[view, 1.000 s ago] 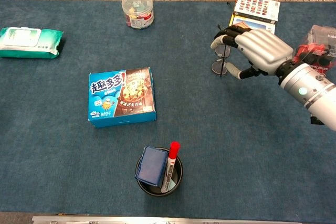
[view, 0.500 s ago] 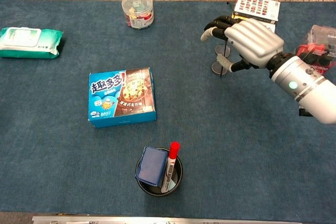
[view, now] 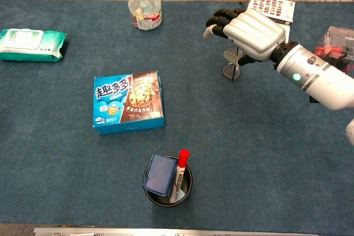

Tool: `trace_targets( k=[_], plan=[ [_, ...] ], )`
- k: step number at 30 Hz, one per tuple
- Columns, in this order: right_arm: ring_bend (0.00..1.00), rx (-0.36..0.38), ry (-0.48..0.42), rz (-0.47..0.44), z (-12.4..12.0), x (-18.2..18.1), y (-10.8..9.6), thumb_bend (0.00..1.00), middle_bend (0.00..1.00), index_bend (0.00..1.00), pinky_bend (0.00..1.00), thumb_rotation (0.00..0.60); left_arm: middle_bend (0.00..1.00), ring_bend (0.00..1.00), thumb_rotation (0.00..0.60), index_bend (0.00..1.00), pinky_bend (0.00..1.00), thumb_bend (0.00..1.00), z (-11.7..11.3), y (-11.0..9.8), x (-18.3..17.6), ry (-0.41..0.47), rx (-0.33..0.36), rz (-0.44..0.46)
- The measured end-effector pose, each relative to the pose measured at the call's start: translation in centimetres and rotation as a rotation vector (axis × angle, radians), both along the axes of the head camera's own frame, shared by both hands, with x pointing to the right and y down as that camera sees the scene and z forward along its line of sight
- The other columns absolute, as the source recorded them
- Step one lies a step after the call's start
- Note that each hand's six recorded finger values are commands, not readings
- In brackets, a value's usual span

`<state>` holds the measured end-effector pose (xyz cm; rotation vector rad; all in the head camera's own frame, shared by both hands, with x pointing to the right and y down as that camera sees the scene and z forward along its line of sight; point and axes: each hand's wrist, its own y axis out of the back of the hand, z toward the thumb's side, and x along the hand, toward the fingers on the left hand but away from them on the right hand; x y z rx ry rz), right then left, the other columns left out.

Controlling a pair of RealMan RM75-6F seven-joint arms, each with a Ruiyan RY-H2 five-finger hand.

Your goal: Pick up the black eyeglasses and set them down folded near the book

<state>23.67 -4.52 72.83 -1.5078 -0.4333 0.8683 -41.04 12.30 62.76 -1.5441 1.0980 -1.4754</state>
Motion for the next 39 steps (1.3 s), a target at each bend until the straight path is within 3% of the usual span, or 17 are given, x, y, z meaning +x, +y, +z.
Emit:
trace_targets(
  k=[13, 23, 32, 39],
  plan=[
    [0.11, 0.067, 0.058, -0.087, -0.8, -0.6, -0.5, 0.36, 0.21, 0.28, 0.24, 0.6, 0.45, 0.37, 0.6, 0.52, 0.46, 0.48, 0.0, 0.0, 0.0, -0.001, -0.002, -0.002],
    [0.11, 0.184, 0.144, -0.148, -1.6, -0.2, -1.6, 0.33, 0.22, 0.28, 0.24, 0.6, 0.45, 0.37, 0.6, 0.52, 0.46, 0.48, 0.1, 0.0, 0.1, -0.003, -0.004, 0.0],
    [0.11, 0.254, 0.19, -0.133, -2.2, 0.9, -3.0, 0.33, 0.22, 0.28, 0.24, 0.6, 0.45, 0.37, 0.6, 0.52, 0.46, 0.48, 0.2, 0.0, 0.1, -0.005, -0.005, 0.001],
    [0.11, 0.262, 0.211, -0.1, -2.0, 1.7, -4.0, 0.33, 0.22, 0.28, 0.24, 0.6, 0.45, 0.37, 0.6, 0.52, 0.46, 0.48, 0.2, 0.0, 0.0, -0.004, -0.005, 0.001]
  ],
)
